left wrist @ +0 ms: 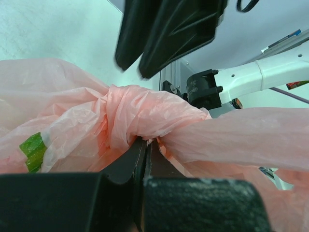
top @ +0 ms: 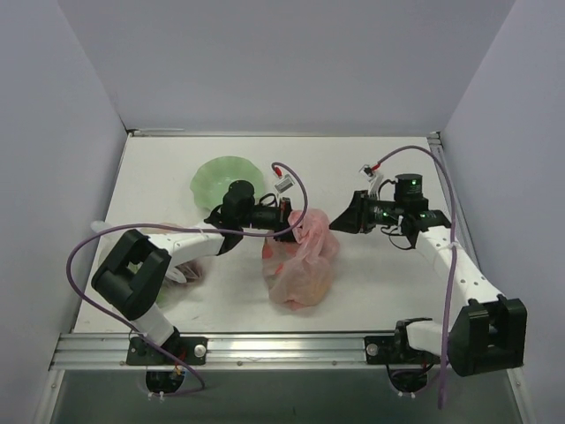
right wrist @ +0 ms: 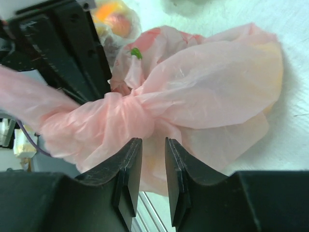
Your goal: Place the fake fruits into the plastic bag and tie a complex knot
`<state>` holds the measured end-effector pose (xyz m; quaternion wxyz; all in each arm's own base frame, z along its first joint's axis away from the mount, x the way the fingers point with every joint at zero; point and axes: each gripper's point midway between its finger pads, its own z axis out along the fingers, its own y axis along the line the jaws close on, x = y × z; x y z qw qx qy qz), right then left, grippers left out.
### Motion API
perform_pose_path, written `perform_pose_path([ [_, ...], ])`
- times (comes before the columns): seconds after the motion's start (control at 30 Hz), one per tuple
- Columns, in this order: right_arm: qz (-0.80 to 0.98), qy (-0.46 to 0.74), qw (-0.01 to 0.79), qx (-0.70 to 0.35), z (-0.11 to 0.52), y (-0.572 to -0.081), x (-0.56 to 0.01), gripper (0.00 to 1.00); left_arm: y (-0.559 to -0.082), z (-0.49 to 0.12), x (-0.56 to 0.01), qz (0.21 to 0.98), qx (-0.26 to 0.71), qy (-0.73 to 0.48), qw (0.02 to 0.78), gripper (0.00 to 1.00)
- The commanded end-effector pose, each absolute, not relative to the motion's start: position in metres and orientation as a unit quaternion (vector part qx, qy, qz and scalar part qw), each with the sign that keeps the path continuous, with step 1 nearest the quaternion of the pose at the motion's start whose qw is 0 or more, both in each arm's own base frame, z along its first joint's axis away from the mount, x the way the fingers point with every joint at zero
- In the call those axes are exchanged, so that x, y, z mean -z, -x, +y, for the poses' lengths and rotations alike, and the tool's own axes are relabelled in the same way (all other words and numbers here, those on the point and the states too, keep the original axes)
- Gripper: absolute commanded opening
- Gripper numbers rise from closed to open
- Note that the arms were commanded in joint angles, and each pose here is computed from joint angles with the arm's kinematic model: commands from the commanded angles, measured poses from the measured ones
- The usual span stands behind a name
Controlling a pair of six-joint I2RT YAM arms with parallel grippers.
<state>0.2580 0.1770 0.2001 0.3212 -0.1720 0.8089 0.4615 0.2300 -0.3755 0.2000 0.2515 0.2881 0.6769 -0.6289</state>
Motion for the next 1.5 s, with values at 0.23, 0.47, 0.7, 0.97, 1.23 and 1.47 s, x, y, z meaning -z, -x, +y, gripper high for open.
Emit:
perform_pose_path([
  [0.23, 0.769, 0.232, 0.279, -0.526, 0.241, -0.22, -0.198, 0.44, -0.233, -0.377, -0.216, 0.656, 0.632, -0.303, 0.28, 0.0],
  [0.47, 0.771, 0.256, 0.263, -0.52, 0.254, -0.202, -0.182, 0.65, -0.236, -0.386, -0.23, 0.643, 0.649, -0.291, 0.284, 0.0],
  [0.7, 0.736, 0.29, 0.292, -0.538, 0.274, -0.215, -0.2, 0.68, -0.243, -0.395, -0.252, 0.633, 0.666, -0.249, 0.306, 0.0],
  [0.97, 0.719, 0.372, 0.275, -0.518, 0.276, -0.185, -0.205, 0.58, -0.268, -0.392, -0.238, 0.66, 0.643, -0.207, 0.328, 0.0],
  [1.23, 0.788, 0.309, 0.313, -0.431, 0.191, -0.196, -0.211, 0.81, -0.26, -0.38, -0.231, 0.662, 0.64, -0.222, 0.32, 0.0],
  [1.47, 0.793, 0.271, 0.301, -0.455, 0.193, -0.206, -0.216, 0.6, -0.26, -0.382, -0.23, 0.663, 0.642, -0.223, 0.314, 0.0],
])
